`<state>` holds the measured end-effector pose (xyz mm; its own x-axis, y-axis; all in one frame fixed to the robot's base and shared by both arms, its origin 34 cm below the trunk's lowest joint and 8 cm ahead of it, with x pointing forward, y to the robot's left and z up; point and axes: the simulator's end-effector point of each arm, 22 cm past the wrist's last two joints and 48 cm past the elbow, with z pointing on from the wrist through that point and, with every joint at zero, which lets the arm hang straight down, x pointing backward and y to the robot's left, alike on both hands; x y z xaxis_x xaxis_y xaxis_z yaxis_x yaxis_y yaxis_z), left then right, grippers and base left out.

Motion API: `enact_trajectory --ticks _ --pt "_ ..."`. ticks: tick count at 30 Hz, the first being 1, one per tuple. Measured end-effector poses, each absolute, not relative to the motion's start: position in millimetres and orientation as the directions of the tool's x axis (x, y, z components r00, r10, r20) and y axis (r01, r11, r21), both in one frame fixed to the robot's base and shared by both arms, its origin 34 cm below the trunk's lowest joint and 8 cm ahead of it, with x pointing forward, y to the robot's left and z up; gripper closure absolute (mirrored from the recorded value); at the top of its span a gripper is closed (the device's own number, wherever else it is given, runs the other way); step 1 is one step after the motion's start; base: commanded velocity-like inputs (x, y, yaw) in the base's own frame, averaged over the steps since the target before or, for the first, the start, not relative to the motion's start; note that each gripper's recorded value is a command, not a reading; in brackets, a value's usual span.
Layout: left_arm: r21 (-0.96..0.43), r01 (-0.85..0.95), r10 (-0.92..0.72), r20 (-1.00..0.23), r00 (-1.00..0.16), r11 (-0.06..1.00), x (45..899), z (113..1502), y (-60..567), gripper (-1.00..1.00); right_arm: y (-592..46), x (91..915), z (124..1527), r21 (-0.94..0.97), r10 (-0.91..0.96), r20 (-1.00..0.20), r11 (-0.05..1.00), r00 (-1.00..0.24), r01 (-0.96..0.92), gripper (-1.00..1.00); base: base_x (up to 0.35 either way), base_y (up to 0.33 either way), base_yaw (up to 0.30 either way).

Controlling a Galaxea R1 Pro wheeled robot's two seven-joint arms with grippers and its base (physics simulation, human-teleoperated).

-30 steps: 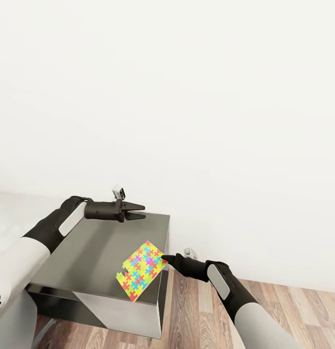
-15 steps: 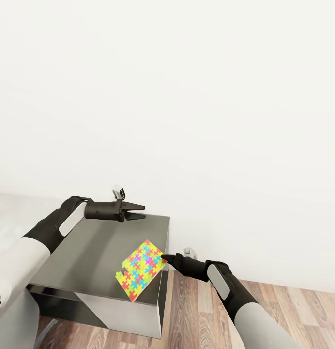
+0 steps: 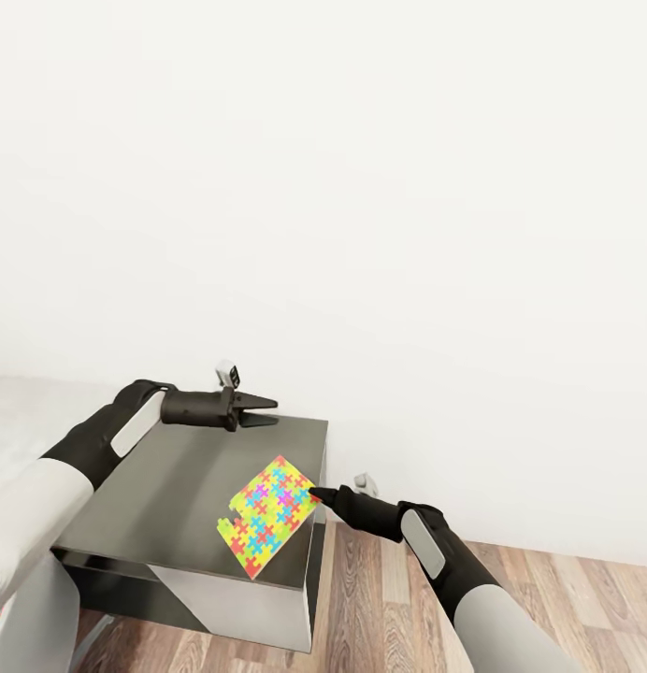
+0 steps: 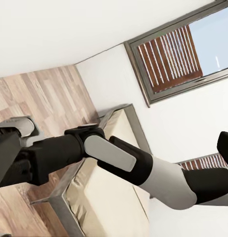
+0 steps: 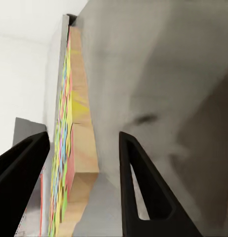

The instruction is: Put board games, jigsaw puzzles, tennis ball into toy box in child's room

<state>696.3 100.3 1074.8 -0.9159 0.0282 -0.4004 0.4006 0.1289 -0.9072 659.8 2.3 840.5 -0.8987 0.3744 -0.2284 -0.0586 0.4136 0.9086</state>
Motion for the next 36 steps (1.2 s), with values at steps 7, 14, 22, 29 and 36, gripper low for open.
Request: enact_trajectory --ticks 7,14,22,29,36 --pt "-0.908 0.395 0.029 -0.395 -0.918 0.141 694.0 1077.9 105.4 -1.00 3.3 661.4 858.9 0.913 0.379 -0.252 0.399 -0.890 -0.089 1.00 0.000 0.000 0.000" --pt "-0.907 0.387 0.013 -0.391 -0.920 0.167 694.6 1081.4 123.3 -1.00 3.3 660.3 868.1 0.912 0.379 -0.258 0.398 -0.889 -0.095 1.00 0.000 0.000 0.000" --pt "-0.905 0.388 0.008 -0.393 -0.919 0.173 693.1 1090.4 128.0 -1.00 3.6 658.1 877.2 0.912 0.379 -0.261 0.398 -0.888 -0.098 1.00 0.000 0.000 0.000" --pt "-0.899 0.400 0.006 -0.406 -0.914 0.177 690.5 1103.1 129.2 -1.00 3.4 657.2 889.7 0.912 0.382 -0.270 0.396 -0.884 -0.108 1.00 0.000 0.000 0.016" --pt "-0.893 0.411 -0.005 -0.419 -0.908 0.184 689.1 1117.0 136.1 -1.00 1.6 656.6 901.4 0.911 0.388 -0.279 0.395 -0.878 -0.115 1.00 0.000 0.000 0.073"
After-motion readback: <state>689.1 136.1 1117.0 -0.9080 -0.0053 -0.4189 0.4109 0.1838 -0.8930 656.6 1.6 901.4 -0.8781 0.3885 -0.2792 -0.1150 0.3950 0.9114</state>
